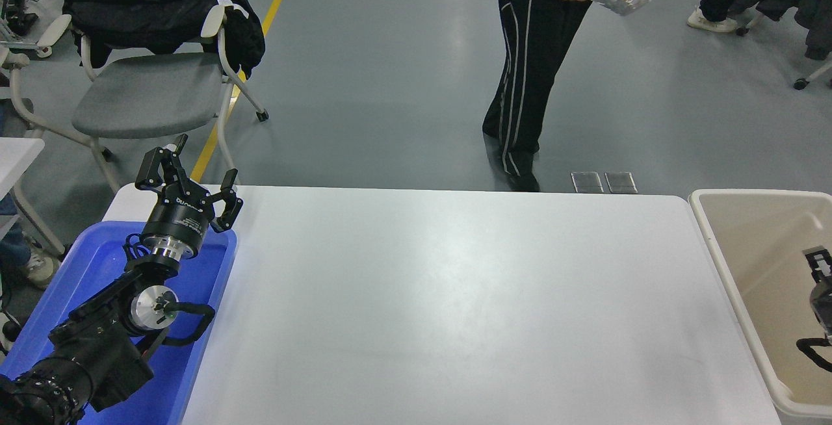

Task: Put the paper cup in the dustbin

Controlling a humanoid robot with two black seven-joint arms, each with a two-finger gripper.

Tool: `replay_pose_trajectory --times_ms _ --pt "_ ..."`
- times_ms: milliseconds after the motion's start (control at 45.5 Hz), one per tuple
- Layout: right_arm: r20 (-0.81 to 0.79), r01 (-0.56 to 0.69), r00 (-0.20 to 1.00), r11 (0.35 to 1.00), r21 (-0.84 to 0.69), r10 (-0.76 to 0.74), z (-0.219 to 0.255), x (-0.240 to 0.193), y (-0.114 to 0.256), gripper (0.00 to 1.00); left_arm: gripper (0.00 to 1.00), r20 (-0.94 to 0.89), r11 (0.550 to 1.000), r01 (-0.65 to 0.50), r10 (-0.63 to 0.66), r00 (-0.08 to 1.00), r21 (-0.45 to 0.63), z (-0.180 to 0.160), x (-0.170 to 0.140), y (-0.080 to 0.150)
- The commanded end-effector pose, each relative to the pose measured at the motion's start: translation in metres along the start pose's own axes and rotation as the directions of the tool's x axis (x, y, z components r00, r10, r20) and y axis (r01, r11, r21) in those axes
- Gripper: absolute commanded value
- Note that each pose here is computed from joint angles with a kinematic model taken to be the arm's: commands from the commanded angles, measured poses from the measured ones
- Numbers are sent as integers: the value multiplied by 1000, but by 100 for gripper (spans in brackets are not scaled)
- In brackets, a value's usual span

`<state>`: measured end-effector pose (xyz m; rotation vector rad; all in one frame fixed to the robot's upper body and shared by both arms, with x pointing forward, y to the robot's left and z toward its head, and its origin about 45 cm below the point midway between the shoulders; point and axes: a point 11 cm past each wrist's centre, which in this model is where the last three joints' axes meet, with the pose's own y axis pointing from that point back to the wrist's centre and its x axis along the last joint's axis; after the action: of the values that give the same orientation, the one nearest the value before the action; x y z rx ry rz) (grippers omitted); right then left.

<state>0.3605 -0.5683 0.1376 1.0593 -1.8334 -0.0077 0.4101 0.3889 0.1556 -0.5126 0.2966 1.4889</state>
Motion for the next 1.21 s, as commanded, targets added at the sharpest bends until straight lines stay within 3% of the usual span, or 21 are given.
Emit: replay_pose_trajectory --times_ms 0,352,484,615,813,989,1187 --pt "69 -62 996 993 102 56 -64 44 -2 99 100 0 1000 0 0 1000 0 0 0 0" --pt "222 -66 975 911 408 -29 -219 124 41 99 100 0 1000 0 0 1000 0 0 0 0" --pt "270 -85 961 877 473 -53 -252 142 60 99 100 0 1000 0 0 1000 0 0 0 0" --pt "375 -85 917 850 520 -138 -272 143 71 99 100 0 1000 0 0 1000 0 0 0 0" --pt "566 -79 747 798 598 -350 -289 134 87 99 100 1 1000 -1 1 1000 0 0 0 0" --pt "574 -77 680 734 675 -456 -285 99 93 99 100 0 1000 0 0 1000 0 0 0 0" --pt "571 -175 664 642 747 -483 -259 51 90 99 100 0 1000 0 0 1000 0 0 0 0"
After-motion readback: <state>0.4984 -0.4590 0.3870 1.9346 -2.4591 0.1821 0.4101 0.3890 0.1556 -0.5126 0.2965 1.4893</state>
